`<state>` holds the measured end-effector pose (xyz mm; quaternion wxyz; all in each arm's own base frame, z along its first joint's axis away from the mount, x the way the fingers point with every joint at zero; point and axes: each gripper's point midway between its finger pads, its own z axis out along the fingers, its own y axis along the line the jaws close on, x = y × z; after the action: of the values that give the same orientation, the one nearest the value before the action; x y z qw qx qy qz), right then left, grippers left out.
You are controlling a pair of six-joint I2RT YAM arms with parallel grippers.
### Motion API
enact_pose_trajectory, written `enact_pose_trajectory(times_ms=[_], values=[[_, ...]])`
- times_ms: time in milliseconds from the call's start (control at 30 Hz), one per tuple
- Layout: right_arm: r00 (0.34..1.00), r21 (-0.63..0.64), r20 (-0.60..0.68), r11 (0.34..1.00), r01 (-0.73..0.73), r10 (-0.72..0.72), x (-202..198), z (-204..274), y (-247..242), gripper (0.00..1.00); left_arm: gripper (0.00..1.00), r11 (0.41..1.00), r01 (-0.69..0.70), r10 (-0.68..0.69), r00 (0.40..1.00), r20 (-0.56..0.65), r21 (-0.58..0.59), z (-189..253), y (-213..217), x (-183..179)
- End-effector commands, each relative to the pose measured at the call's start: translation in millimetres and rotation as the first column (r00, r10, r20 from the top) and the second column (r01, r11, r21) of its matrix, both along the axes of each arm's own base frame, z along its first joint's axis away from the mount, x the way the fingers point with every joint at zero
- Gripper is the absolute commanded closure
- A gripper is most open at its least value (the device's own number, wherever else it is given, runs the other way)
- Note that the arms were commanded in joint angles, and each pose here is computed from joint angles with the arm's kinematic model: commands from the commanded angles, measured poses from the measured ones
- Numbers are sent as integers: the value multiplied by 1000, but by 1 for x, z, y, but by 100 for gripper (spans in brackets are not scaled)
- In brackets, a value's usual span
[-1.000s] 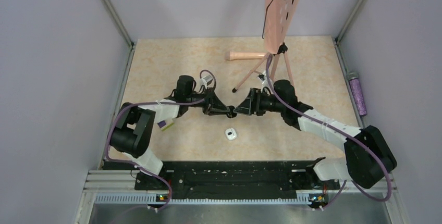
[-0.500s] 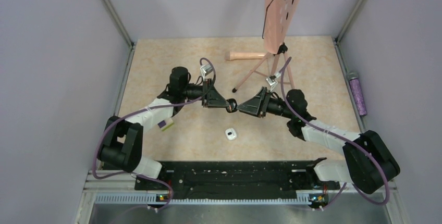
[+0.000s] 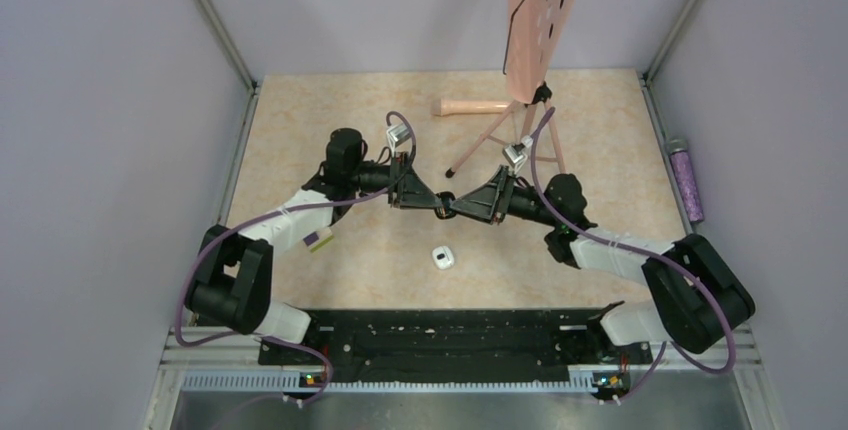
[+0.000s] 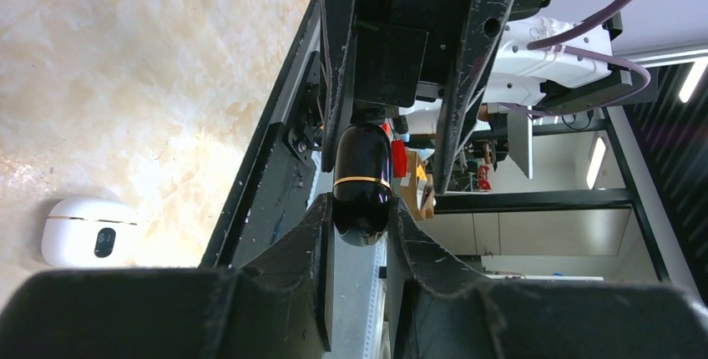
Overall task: Insert the wireless bluetooth earbuds into the charging case
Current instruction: Pass from the left arm to the right, then pass from the right arm to the left
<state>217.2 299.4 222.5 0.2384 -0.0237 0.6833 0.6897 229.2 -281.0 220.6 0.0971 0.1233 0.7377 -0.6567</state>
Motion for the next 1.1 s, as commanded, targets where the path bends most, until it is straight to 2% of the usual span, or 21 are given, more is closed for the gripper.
enact_pose_trajectory(times_ms=[0,133,367,467,600,667,800,867,933,1000,1067], values=[[996,46,82,999,-21,17,-2,20,6,49,100,997,37,-29,991,133,-61,35,-1,-4],[996,39,86,999,-24,20,0,19,9,50,100,996,44,-34,990,137,-72,38,-3,-5],[995,70,88,997,-45,38,-1,24,15,57,100,995,55,-44,991,128,-81,38,-7,-8],[995,95,90,994,-55,46,-2,28,17,71,100,995,58,-48,991,129,-82,38,-9,-9],[995,114,85,992,-55,46,-4,30,16,95,100,995,57,-46,991,126,-82,39,-9,-9],[996,114,77,992,-45,36,-4,28,14,99,99,995,51,-39,991,132,-82,40,-9,-8],[998,116,62,993,-7,0,-2,26,11,100,48,998,7,0,993,117,-57,35,-9,-4],[998,118,61,993,0,-7,-3,27,9,100,37,999,-16,21,993,114,-51,33,-9,-2],[998,121,62,993,5,-12,-3,29,8,100,37,998,-35,40,993,112,-48,31,-9,-1],[998,128,67,992,2,-10,-3,31,8,100,42,997,-49,55,992,111,-51,29,-9,-1],[998,131,69,991,-2,-7,-3,33,9,100,58,997,-53,60,992,111,-63,31,-9,-2]])
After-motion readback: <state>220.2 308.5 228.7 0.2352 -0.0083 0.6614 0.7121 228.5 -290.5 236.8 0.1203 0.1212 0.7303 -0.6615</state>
